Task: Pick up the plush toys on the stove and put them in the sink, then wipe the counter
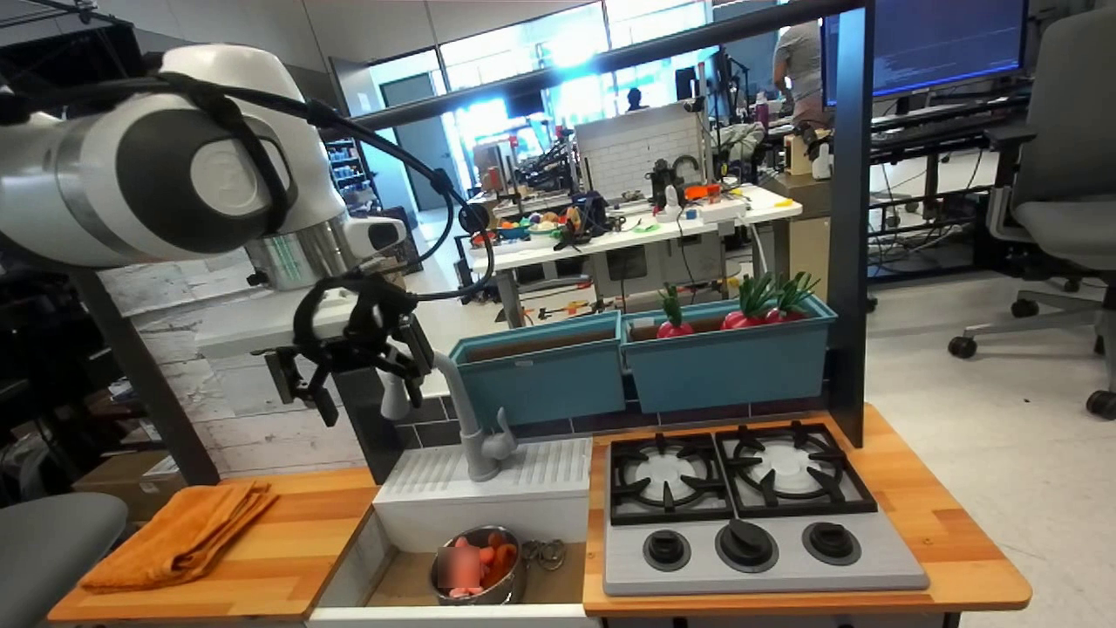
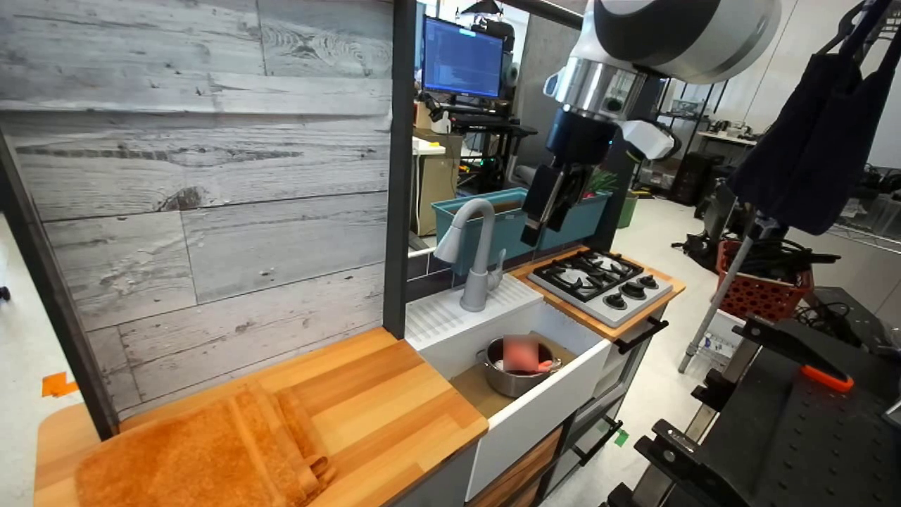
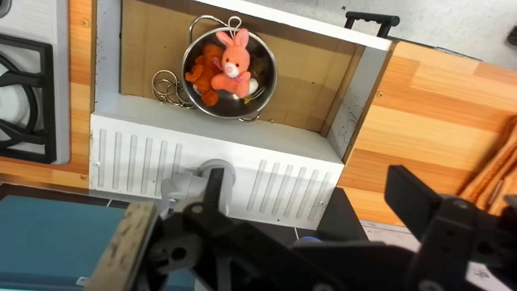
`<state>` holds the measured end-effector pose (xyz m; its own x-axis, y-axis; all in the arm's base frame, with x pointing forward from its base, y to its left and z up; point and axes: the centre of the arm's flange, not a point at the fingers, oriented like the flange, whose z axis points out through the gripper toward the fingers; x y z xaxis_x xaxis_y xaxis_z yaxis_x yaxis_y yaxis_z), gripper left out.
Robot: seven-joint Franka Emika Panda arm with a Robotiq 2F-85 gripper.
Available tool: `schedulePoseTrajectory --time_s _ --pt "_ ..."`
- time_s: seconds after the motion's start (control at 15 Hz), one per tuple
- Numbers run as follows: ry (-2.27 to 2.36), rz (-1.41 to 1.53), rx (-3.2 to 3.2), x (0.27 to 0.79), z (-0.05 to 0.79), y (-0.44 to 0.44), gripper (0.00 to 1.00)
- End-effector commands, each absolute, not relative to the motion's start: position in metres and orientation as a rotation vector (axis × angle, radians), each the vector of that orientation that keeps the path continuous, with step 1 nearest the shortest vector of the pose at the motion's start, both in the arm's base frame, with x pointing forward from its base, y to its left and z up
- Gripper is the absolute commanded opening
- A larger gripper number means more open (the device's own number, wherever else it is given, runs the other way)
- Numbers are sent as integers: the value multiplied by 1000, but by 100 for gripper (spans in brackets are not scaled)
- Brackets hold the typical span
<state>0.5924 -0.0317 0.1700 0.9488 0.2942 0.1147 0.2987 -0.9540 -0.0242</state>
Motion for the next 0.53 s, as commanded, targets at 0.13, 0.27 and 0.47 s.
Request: schedulePoseTrajectory --time_s 0.13,0.27,0.47 --pt "-425 -86 -3080 598 156 -37 100" --pt "-425 -40 -3094 601 144 -24 100" --pt "-498 -17 -3125 602 138 28 100"
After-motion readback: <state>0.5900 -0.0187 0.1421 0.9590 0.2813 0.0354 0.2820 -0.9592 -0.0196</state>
